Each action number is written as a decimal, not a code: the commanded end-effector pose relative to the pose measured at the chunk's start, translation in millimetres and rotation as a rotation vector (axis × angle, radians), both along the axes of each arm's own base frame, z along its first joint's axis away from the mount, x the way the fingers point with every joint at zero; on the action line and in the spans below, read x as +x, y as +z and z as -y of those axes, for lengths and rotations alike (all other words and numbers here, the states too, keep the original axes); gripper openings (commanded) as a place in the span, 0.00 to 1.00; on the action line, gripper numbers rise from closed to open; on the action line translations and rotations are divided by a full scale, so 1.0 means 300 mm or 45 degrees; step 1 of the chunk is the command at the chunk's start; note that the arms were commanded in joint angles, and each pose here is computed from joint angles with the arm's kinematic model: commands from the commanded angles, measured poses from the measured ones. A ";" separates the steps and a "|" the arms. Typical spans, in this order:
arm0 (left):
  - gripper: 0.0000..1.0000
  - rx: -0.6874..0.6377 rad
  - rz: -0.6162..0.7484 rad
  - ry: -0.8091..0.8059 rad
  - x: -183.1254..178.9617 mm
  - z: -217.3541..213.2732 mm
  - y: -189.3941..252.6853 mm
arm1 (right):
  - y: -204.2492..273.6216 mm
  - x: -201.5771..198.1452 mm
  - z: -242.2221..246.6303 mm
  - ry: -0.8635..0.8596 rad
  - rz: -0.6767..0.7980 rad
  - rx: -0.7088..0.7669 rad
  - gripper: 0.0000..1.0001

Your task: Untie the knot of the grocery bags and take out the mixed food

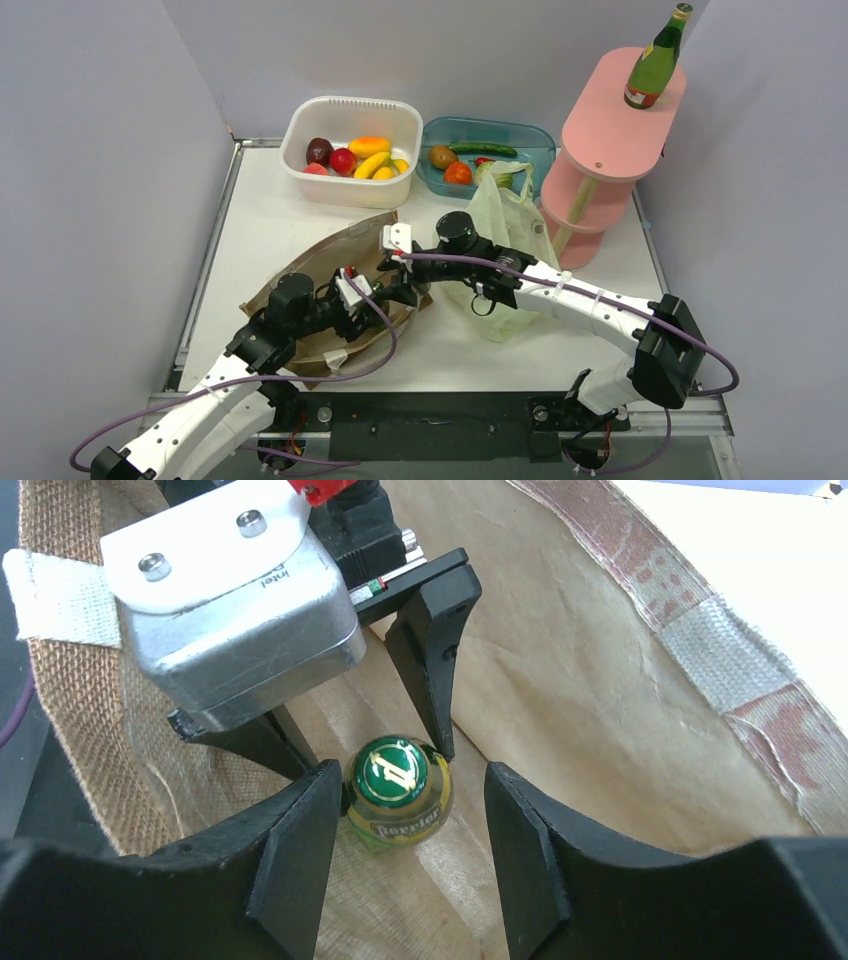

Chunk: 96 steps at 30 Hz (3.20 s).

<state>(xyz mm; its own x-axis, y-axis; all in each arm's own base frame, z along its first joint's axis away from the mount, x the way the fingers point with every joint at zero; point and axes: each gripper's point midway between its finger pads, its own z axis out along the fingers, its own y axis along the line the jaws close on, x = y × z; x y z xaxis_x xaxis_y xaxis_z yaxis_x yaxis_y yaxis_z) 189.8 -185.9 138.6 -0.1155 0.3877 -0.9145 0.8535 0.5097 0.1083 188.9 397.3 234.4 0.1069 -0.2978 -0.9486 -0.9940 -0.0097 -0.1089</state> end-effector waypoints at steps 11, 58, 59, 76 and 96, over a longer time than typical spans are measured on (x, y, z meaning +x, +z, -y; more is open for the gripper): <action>0.00 -0.216 0.216 -0.023 0.044 0.056 0.230 | -0.040 -0.004 -0.087 0.026 -0.067 0.103 0.43; 0.83 0.071 0.033 0.085 -0.027 -0.107 0.337 | 0.421 0.204 -0.044 -0.247 -0.175 0.444 0.00; 0.85 0.078 0.023 0.112 -0.013 -0.111 0.328 | 0.434 0.204 -0.045 -0.244 -0.172 0.455 0.00; 0.93 -0.492 -0.037 0.701 0.145 -0.172 0.659 | 0.789 0.236 0.084 -0.381 -0.163 0.702 0.00; 0.95 -0.267 -0.085 0.721 0.234 -0.164 0.519 | 1.162 0.387 0.415 -0.740 0.017 0.845 0.00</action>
<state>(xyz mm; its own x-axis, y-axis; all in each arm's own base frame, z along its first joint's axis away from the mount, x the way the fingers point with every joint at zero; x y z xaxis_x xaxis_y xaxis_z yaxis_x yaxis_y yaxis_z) 260.4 -127.3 285.4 -0.3516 0.0432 -0.9352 0.3809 0.9191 -0.1007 331.6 318.5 477.8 -0.1184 0.1526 -0.9812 -0.8277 0.5307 0.1824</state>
